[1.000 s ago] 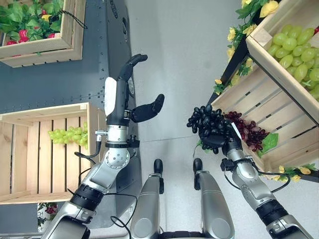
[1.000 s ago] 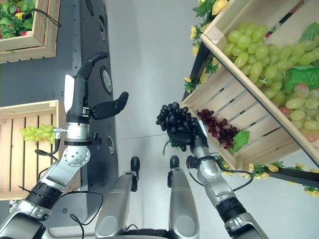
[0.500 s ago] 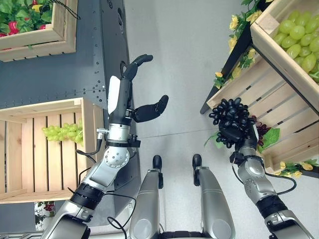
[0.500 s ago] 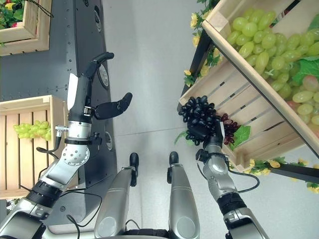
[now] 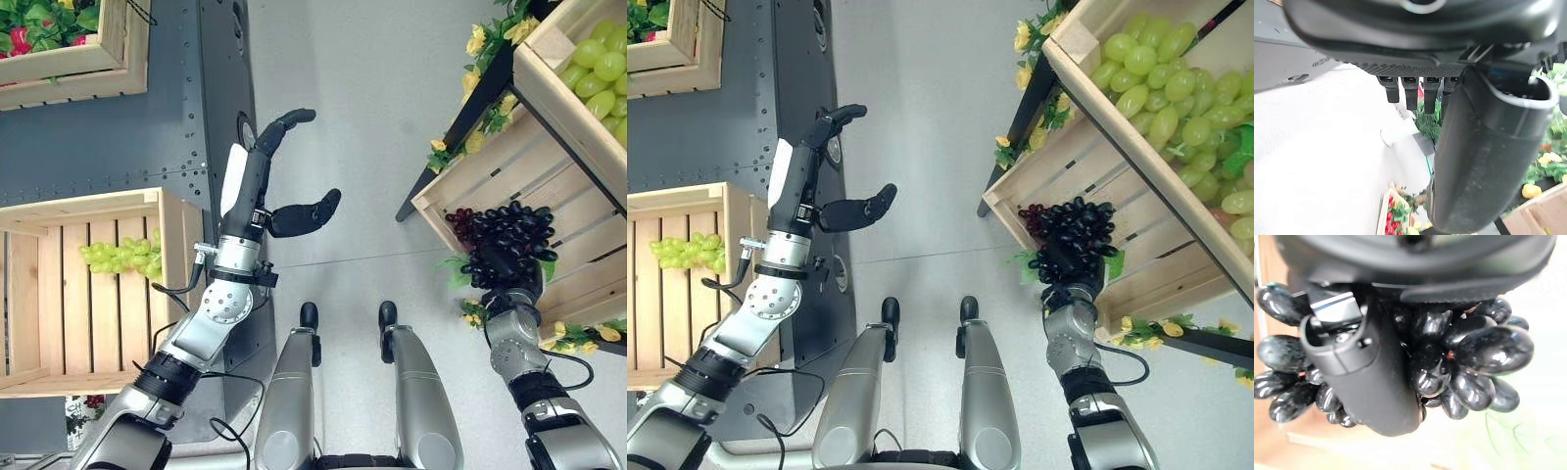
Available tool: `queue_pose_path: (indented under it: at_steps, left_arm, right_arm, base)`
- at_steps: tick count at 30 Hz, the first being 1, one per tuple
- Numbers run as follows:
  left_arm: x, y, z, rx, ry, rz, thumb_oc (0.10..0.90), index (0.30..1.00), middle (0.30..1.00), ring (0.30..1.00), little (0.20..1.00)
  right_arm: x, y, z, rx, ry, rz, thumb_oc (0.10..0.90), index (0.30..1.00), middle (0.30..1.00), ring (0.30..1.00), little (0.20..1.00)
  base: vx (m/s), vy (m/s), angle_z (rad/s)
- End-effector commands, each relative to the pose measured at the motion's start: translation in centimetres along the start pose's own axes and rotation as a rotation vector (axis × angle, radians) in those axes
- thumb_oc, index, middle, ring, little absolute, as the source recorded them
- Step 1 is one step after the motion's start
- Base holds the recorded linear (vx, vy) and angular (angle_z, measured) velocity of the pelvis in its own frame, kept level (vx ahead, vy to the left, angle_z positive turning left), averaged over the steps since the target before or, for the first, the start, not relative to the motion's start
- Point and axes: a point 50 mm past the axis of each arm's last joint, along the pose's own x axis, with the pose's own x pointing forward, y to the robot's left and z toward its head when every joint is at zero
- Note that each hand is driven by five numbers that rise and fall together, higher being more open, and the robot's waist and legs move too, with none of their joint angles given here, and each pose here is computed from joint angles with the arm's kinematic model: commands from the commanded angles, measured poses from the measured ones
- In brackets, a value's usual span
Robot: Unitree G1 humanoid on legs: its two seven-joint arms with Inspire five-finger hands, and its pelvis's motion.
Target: Pick up the fruits from the basket on one side to the basket on the other side
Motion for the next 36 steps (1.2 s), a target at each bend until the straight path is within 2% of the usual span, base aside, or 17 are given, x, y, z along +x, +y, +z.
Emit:
queue_pose_path:
  at_steps: [1,10,16,17,18,19,20,36]
  left_arm:
    - [2.7,1.1,5.1,-0.077,-0.284,0.029,0.800,0.900,0.900,0.900,0.900]
    - [2.7,0.8,5.1,-0.088,-0.280,-0.026,0.800,0.900,0.900,0.900,0.900]
    - [2.7,0.7,5.0,-0.082,-0.277,-0.044,0.800,0.900,0.900,0.900,0.900]
    - [2.7,0.8,4.9,-0.083,-0.278,-0.047,0.800,0.900,0.900,0.900,0.900]
    - [2.8,0.8,4.9,-0.084,-0.279,-0.050,0.800,0.900,0.900,0.900,0.900]
    - [2.8,0.8,4.9,-0.083,-0.278,-0.051,0.800,0.900,0.900,0.900,0.900]
    - [2.8,0.8,4.9,-0.083,-0.278,-0.051,0.800,0.900,0.900,0.900,0.900]
    - [3.0,0.2,5.1,-0.094,-0.282,-0.071,0.800,0.900,0.900,0.900,0.900]
  right_arm:
    - [1.2,1.3,6.8,0.194,-0.301,-0.028,0.400,0.300,0.300,0.300,0.300]
    - [1.9,0.4,9.9,0.280,-0.399,-0.122,0.400,0.300,0.300,0.300,0.300]
    - [2.1,0.5,11.5,0.303,-0.423,-0.111,0.408,0.312,0.312,0.312,0.312]
    - [2.2,0.4,11.7,0.314,-0.424,-0.111,0.455,0.382,0.382,0.382,0.382]
    - [2.2,0.3,11.6,0.316,-0.419,-0.109,0.543,0.514,0.514,0.514,0.514]
    - [2.2,0.2,11.6,0.311,-0.416,-0.108,0.736,0.804,0.804,0.804,0.804]
    - [2.2,0.2,11.5,0.310,-0.415,-0.109,0.800,0.900,0.900,0.900,0.900]
    - [2.4,-0.4,11.9,0.267,-0.408,-0.178,0.800,0.900,0.900,0.900,0.900]
  base:
    - [0.00,-0.043,0.06]
    - [0.00,-0.018,0.01]
    - [0.00,0.000,0.00]
    - [0.00,0.000,0.00]
    - [0.00,0.000,0.00]
    - [0.00,0.000,0.00]
    - [0.00,0.000,0.00]
    - [0.00,0.000,0.00]
